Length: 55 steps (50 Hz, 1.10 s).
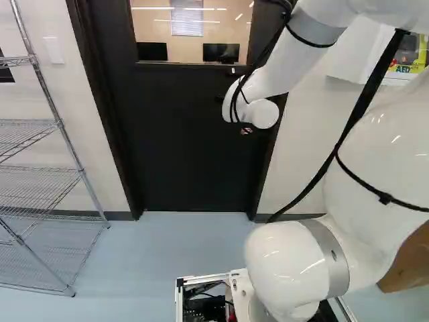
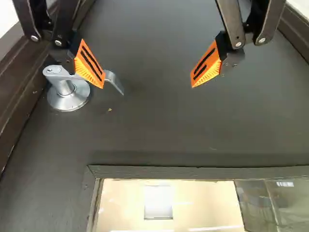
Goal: Open the door and move inside
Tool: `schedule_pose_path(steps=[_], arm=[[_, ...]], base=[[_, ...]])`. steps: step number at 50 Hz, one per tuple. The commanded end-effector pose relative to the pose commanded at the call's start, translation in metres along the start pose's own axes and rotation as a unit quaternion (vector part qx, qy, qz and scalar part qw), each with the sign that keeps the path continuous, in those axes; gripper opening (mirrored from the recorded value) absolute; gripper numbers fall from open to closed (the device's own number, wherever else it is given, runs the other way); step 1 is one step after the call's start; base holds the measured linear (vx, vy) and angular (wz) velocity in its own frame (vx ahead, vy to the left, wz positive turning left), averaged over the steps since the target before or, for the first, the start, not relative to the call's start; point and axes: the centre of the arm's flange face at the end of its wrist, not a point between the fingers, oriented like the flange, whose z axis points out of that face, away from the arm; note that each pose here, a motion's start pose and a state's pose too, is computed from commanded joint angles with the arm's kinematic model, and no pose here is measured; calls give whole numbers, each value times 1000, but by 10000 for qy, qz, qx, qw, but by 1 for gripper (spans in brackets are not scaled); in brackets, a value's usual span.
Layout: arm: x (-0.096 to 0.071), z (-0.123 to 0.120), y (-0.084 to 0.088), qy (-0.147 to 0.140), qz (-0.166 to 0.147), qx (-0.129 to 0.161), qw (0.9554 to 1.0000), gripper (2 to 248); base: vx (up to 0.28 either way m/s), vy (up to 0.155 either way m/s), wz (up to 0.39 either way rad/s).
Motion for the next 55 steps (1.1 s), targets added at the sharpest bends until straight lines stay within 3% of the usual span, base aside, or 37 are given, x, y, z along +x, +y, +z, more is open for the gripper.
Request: schedule_pose_path(steps=[24, 55], arm=[[17, 24, 4, -267, 6, -43, 9996, 247], [-10, 52, 9, -587, 16, -91, 9982, 247]], base=[[0, 0, 0], [0, 0, 0]])
